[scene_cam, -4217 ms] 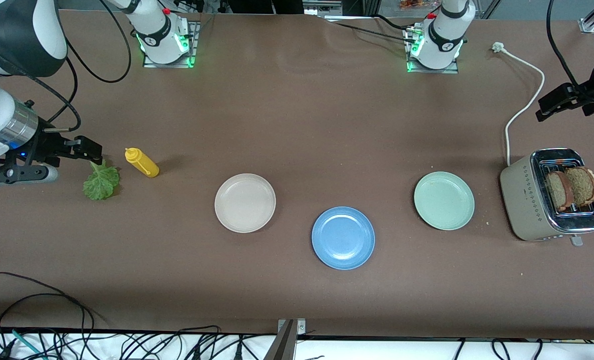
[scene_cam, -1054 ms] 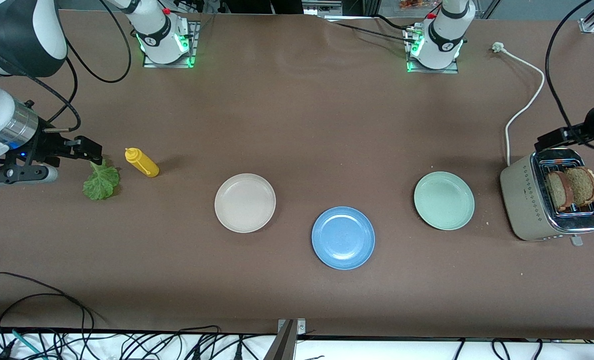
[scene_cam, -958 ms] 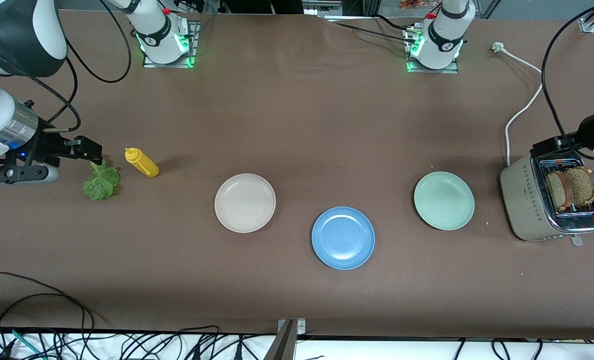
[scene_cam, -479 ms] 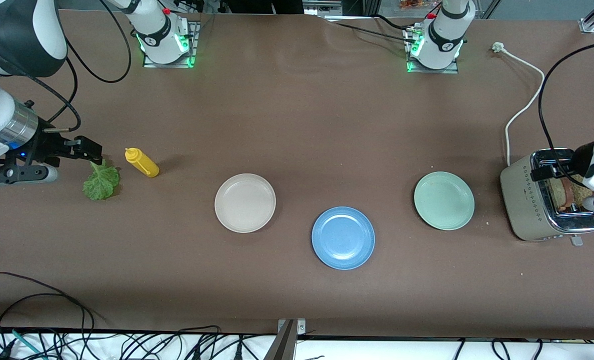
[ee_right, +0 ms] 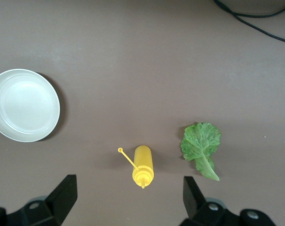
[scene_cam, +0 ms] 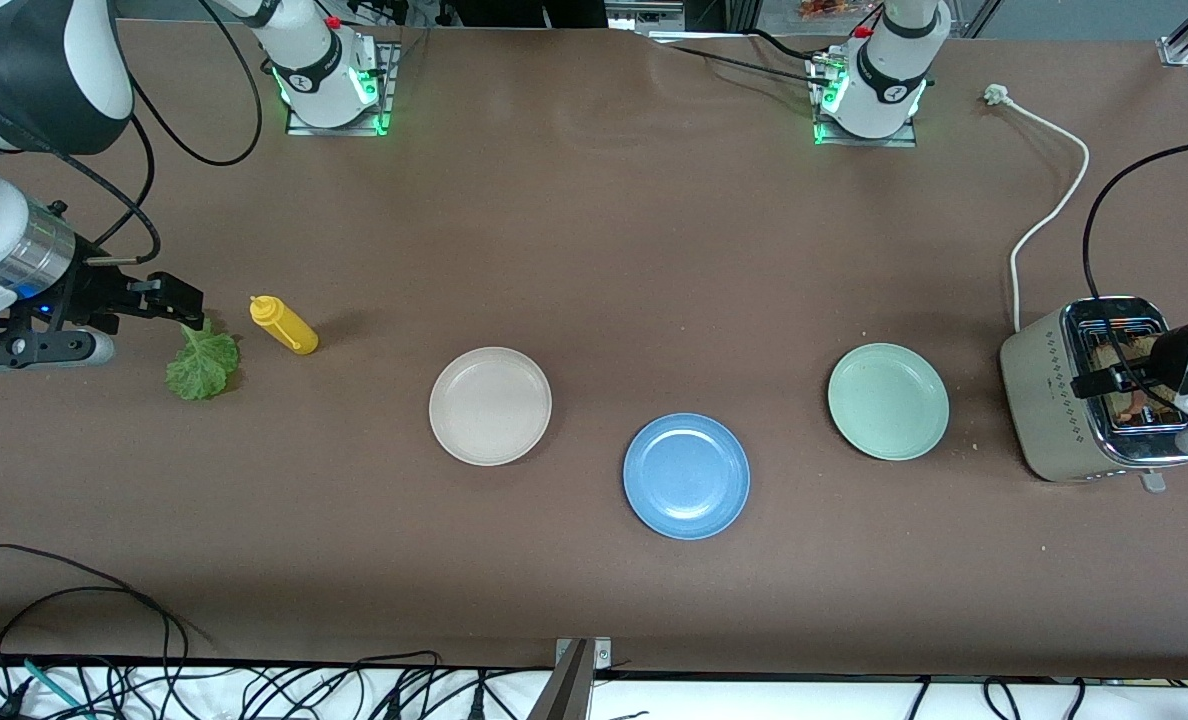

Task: Make sandwich in blue plate with both arms
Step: 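Lower the left gripper over the toaster onto a bread slice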

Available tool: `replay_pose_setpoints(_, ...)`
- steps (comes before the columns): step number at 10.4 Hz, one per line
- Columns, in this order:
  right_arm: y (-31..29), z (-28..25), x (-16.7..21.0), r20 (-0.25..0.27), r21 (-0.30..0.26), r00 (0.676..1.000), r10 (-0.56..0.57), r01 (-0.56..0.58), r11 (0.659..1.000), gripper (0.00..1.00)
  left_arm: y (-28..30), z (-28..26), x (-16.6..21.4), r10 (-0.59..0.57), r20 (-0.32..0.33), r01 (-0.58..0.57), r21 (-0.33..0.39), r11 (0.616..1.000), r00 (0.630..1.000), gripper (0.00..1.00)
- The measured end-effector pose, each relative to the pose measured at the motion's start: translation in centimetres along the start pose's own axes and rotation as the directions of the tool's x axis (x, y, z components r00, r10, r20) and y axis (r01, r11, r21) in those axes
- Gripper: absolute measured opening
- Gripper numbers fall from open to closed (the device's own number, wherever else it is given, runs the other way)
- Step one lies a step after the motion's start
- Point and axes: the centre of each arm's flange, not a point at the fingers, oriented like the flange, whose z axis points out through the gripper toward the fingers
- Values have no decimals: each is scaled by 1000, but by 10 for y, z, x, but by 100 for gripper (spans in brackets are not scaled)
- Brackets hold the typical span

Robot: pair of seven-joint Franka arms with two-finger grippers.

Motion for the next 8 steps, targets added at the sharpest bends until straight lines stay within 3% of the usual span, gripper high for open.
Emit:
replay_pose_setpoints(7,0,0,0,1,0,1000,0,0,1000,100,-57,52,22,76,1,-76,-10,997,997,100)
replay_pose_setpoints(8,0,0,0,1,0,1000,0,0,1000,100,-63,57,24,93,-2,-93,-11,996,996,96)
